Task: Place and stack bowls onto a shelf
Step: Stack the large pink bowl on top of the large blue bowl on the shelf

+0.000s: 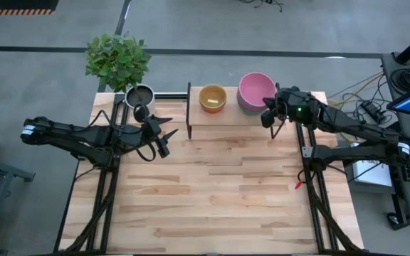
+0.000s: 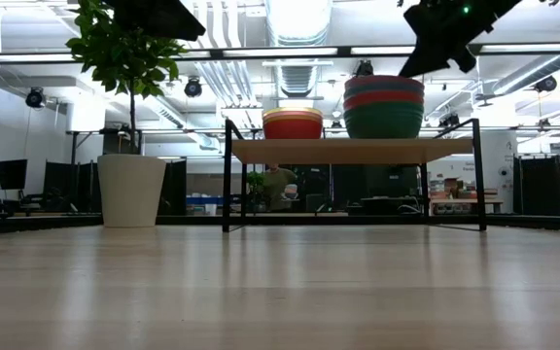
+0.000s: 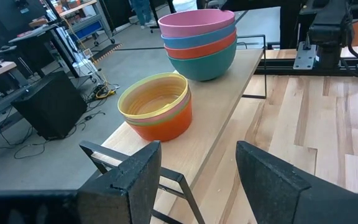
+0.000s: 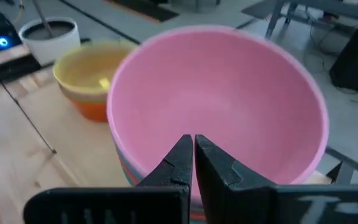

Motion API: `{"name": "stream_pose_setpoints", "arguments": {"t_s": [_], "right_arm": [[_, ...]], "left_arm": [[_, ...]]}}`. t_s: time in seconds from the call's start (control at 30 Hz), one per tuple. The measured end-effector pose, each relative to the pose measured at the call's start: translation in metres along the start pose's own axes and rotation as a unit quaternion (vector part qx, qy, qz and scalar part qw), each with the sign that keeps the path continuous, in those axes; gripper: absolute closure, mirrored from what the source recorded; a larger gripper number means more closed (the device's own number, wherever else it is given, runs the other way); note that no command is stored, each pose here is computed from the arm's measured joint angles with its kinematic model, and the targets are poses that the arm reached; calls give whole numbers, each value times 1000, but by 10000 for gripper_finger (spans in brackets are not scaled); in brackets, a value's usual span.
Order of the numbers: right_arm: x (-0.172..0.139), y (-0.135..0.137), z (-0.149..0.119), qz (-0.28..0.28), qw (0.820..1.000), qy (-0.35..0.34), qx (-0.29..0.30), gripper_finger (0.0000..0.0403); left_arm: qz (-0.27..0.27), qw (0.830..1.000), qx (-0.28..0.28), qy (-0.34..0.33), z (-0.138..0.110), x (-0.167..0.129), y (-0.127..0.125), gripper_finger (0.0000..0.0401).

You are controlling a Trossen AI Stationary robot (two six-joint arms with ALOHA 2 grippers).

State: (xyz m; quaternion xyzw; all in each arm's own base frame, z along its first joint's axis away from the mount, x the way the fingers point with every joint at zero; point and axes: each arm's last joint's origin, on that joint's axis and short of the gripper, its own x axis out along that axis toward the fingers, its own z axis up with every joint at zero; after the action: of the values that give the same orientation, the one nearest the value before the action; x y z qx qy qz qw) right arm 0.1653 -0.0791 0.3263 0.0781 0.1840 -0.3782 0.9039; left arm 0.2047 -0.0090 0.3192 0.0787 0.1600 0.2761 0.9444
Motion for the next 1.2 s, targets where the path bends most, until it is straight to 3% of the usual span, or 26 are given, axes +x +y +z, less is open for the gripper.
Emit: {"name": "stream_pose_setpoints", "arguments": {"t_s": [0.23,0.4,0.8,1.2], "right_arm": [[-14,-2,31,-13,999,-49,-5,394],[-8,4,48,-7,997,-76,-5,394],[66,18,66,-37,992,-90,-83,394],[109,-13,70,-8,996,-70,-50,394]], "left_arm": [[0,1000,-1,-1,0,0,0,210],[0,1000,-4,-5,1,0,0,210],[0,1000,-2,-4,1,0,0,210],[0,1000,3,1,0,0,0,210]]}}
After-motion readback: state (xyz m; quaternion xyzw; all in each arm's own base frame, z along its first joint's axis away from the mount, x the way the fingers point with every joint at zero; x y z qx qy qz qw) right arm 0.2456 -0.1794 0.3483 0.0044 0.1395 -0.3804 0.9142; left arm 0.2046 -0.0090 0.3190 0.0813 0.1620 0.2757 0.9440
